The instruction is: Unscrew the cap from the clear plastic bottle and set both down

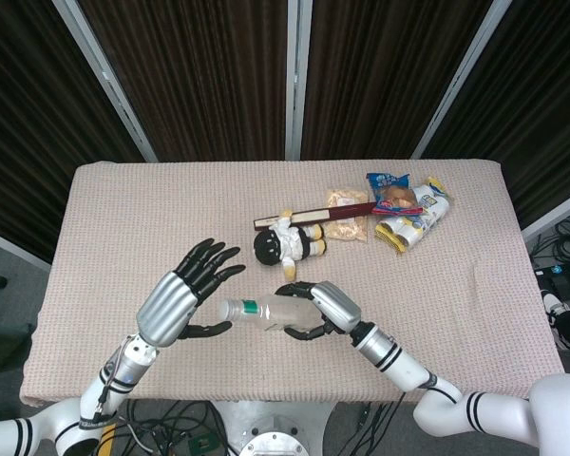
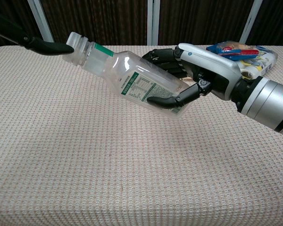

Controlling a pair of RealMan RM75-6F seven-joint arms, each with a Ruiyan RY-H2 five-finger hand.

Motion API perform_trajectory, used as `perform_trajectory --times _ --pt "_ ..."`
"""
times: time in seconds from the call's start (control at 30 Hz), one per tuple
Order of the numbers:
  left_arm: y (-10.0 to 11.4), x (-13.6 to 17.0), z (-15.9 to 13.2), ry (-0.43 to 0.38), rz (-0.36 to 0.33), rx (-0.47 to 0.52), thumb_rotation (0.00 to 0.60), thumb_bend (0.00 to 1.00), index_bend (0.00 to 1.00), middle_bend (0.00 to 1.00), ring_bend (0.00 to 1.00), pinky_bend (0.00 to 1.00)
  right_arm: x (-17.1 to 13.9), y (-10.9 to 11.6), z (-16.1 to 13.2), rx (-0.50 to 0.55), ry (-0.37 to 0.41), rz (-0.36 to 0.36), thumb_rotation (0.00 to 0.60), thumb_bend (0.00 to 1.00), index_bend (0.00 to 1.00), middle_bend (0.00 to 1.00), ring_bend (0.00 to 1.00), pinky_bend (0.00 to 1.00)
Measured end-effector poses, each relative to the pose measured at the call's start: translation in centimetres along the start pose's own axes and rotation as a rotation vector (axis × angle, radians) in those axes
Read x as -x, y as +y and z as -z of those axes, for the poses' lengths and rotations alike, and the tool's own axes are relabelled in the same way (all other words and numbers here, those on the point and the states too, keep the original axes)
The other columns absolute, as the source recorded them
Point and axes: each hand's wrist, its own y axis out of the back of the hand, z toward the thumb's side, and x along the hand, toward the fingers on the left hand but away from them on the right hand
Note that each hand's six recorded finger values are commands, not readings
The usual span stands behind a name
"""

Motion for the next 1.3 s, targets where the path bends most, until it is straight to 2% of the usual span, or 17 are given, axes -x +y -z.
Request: perform_trajectory --times 0.3,0.5,0.93,1.3 --pt "-0.26 0.65 0.53 0.016 0.025 -0.028 0.6 0.11 0.14 0.04 0.02 0.0 -0.2 0.31 -0.11 0.007 0.005 0.011 0.6 0.52 0.58 0.5 0.36 0.49" --pt "-0.32 0.6 0.75 0.02 0.014 -0.056 0.6 0.11 0.14 0.04 0.02 0.0 -0.27 0.02 -0.14 0.011 0.004 -0.001 0.6 0.52 0.58 0.5 0.36 0.49" --pt "0.25 0.27 -0.14 -0.007 -0.011 -0.028 0.6 0.11 0.14 0.04 0.02 0.0 0.01 -0.32 -0.04 0.004 -0.004 -0.009 0.6 0.52 0.58 0.5 0.36 0.49" --pt "-0.21 0.99 0.74 0.02 0.02 -0.053 0.6 0.11 0.14 0.04 0.02 0.0 -0.18 0.17 -0.28 0.011 0.005 0.006 0.6 0.52 0.59 0.5 0.36 0.49"
